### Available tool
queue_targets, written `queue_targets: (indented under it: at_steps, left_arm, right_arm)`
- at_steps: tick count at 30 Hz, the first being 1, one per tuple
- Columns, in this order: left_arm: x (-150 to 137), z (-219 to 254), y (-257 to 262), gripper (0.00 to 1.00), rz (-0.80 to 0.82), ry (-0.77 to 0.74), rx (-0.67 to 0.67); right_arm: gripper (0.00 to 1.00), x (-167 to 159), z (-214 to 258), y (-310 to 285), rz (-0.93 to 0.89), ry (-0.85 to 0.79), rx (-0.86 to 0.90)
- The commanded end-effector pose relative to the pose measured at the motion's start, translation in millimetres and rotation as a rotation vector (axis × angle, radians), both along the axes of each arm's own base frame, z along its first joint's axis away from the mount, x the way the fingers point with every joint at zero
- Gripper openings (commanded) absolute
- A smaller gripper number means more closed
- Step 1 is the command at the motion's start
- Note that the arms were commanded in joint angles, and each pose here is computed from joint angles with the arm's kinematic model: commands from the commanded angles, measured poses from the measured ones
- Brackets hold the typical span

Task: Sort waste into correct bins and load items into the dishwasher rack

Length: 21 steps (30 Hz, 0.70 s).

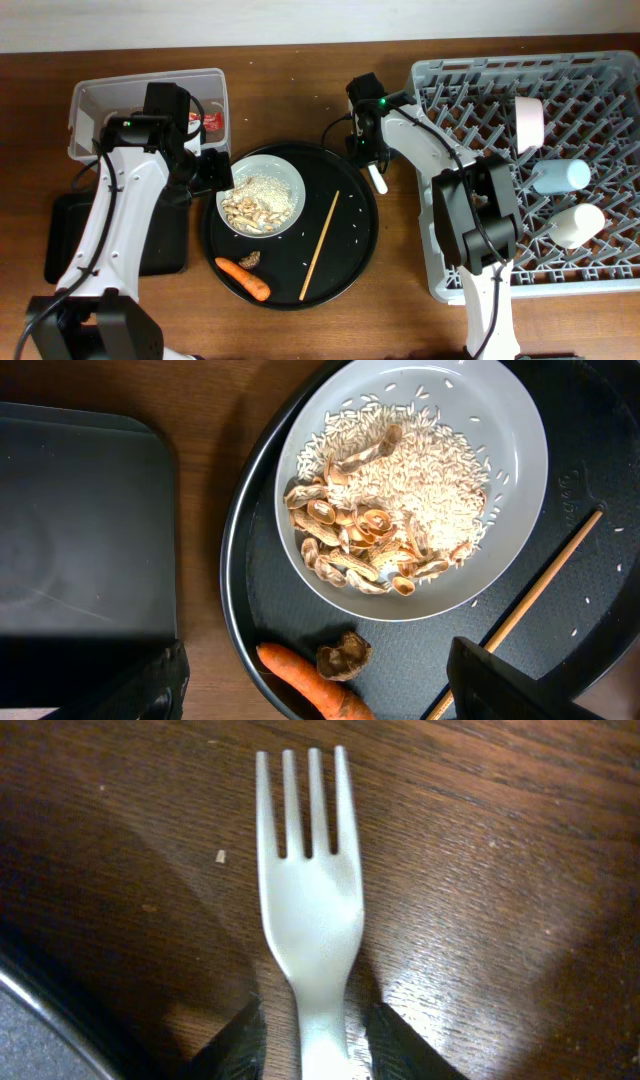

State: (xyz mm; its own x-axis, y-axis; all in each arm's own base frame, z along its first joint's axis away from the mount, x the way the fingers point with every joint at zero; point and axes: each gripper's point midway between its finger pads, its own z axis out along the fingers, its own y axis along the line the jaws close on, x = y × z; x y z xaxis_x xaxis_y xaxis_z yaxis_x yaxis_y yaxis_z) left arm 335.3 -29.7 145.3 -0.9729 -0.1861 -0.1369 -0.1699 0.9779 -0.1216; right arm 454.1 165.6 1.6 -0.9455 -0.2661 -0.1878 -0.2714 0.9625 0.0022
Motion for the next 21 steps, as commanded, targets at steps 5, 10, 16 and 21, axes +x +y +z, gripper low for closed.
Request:
queue_targets:
  at_steps: [5,10,16,21]
  left_arm:
    - [0,0,2,0.82,0.002,0.000,0.008]
    - [0,0,2,0.82,0.002,0.002,0.008]
    - [0,0,2,0.82,0.002,0.002,0.008]
    - [0,0,2,0.82,0.002,0.002,0.008]
  right_arm:
    - [0.15,-5,-11,1,-0.003,0.032,-0.010]
    - [0.04,-8,-3,-3,-0.030,0.038,-0.016]
    - [0.04,0,109,-19,-0.076,-0.130,-0.053]
    - [0.04,-41,195,-92,-0.241,-0.146,-0.042]
